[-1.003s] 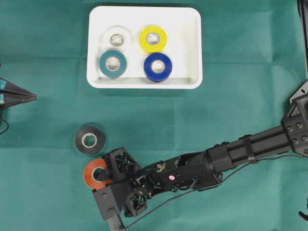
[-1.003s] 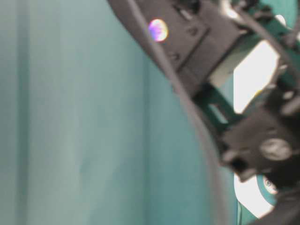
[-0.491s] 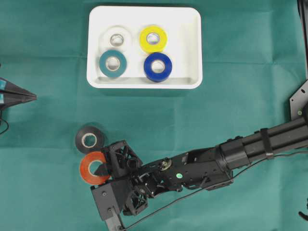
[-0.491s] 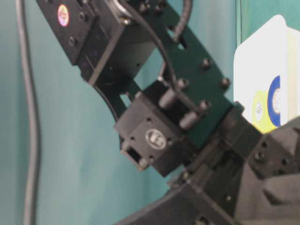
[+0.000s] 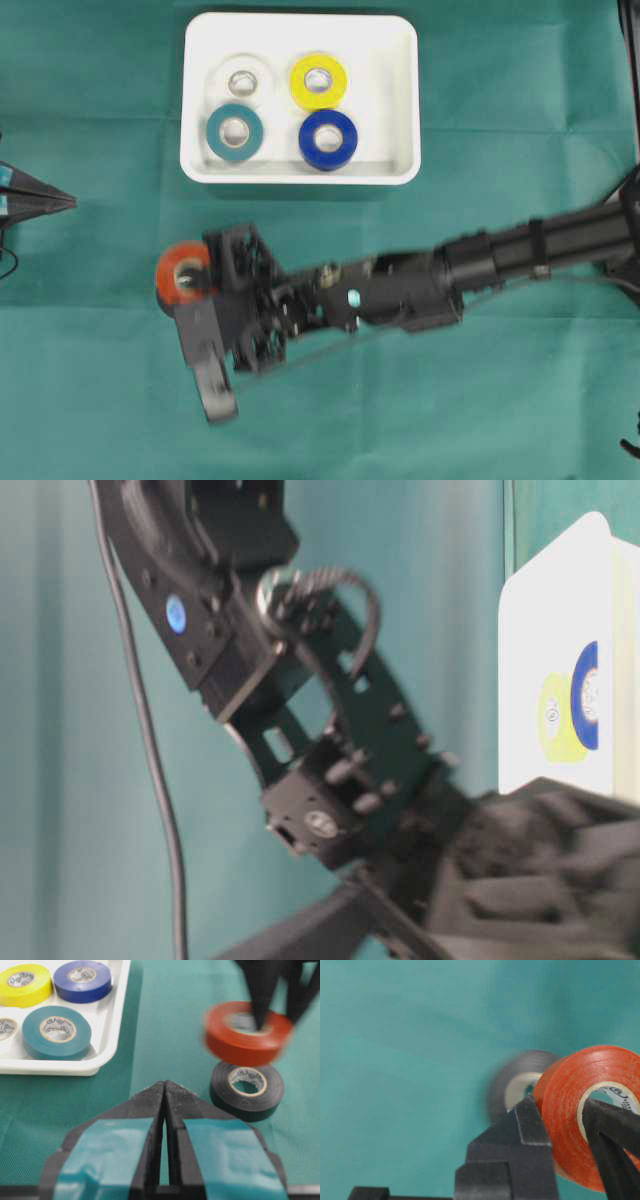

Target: Put the tape into the white case with the right arm.

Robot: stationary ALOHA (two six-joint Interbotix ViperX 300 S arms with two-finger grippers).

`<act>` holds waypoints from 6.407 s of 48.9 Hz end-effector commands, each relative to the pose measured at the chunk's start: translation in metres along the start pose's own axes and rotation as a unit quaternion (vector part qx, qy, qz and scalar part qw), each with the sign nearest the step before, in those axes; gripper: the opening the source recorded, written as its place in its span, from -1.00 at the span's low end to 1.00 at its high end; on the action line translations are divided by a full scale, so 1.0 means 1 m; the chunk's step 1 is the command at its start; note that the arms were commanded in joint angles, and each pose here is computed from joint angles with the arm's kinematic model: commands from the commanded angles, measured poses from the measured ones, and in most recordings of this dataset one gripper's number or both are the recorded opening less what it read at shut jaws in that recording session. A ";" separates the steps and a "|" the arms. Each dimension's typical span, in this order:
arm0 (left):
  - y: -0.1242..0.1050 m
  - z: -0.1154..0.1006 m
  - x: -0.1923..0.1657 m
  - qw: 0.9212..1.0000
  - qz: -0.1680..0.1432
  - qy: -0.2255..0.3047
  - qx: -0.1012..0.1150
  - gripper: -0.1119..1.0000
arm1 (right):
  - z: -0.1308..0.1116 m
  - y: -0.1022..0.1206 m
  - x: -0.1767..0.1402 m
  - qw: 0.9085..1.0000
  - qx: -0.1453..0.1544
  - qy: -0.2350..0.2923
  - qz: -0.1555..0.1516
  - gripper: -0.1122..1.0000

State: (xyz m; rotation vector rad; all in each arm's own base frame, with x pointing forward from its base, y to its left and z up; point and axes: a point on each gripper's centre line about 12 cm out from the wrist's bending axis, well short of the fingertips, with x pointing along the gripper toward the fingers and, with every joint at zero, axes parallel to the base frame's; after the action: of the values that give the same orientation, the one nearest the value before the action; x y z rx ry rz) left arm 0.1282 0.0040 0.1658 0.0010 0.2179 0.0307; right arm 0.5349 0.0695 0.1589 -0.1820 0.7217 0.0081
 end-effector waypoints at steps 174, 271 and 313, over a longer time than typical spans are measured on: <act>0.000 0.006 0.000 1.000 0.001 -0.008 -0.001 -0.79 | -0.225 -0.145 -0.223 0.981 0.146 -0.011 -0.127 0.52; 0.000 0.006 0.000 1.000 0.001 -0.008 -0.001 -0.79 | -0.170 -0.048 -0.180 0.996 0.035 -0.053 0.055 0.50; 0.000 0.006 0.000 1.000 0.001 -0.009 -0.001 -0.79 | -0.037 -0.014 -0.043 0.991 -0.002 -0.105 0.087 0.50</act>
State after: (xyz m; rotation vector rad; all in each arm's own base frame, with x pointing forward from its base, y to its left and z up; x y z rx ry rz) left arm 0.1282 0.0040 0.1661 0.0010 0.2148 0.0307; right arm 0.4672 0.0466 0.1449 -0.1128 0.5762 0.1867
